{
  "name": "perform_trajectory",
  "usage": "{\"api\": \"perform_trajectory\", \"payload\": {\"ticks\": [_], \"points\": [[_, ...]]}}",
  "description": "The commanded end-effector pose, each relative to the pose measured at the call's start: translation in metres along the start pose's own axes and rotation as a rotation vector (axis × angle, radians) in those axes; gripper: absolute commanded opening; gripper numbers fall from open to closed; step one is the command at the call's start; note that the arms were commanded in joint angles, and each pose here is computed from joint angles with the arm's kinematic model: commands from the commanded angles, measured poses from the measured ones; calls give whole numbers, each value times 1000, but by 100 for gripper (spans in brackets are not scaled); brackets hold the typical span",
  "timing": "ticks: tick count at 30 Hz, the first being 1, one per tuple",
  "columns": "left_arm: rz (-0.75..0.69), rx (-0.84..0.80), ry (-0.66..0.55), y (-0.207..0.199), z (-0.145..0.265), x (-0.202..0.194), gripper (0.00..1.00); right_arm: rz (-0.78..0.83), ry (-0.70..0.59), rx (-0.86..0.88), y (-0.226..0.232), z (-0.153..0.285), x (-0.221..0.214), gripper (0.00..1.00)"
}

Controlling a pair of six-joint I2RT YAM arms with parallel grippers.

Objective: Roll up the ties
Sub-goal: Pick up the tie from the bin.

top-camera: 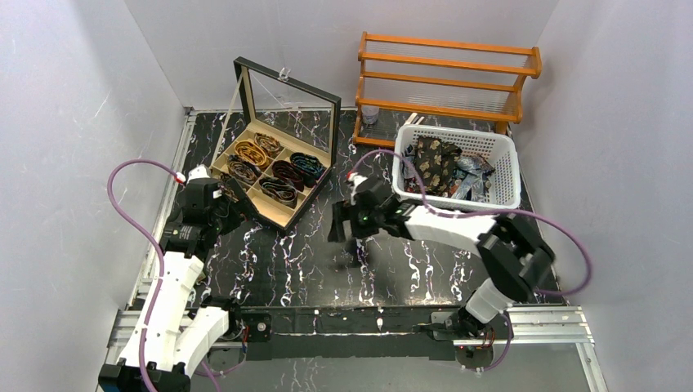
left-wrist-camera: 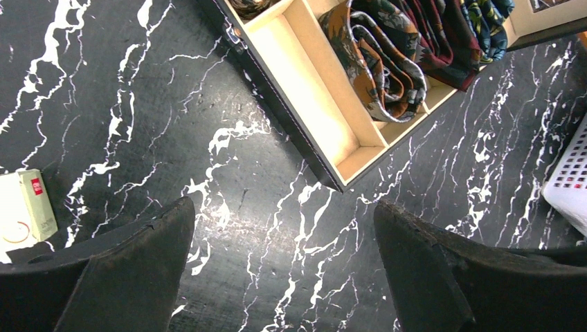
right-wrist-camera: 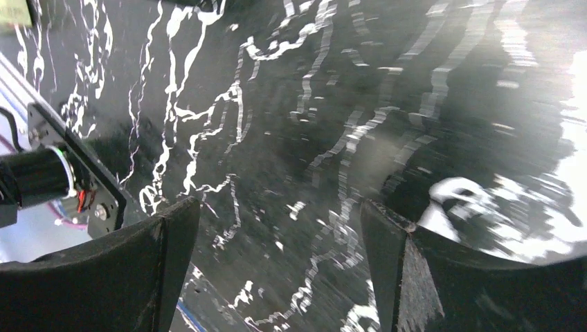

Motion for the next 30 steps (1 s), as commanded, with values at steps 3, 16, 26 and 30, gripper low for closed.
{"api": "perform_trajectory", "payload": {"ticks": [3, 16, 26, 30], "points": [[37, 32, -18, 12, 13, -9, 98, 50, 64, 189, 70, -49, -3, 93], [84, 76, -31, 20, 24, -9, 98, 134, -45, 116, 98, -154, 65, 91], [72, 50, -7, 18, 15, -19, 98, 245, -55, 128, 120, -89, 80, 94], [68, -23, 8, 6, 5, -26, 98, 310, -238, -33, 97, -16, 103, 97]]}}
Point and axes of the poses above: each gripper's point midway between its finger pads, its own z axis back along the fingers, its own y axis along the line the jaws close on, x = y × z, the point moved 1 cm from there along z, back along the fingers, and after that the axes turned 9 degrees about -z, right-handed, at the moved point
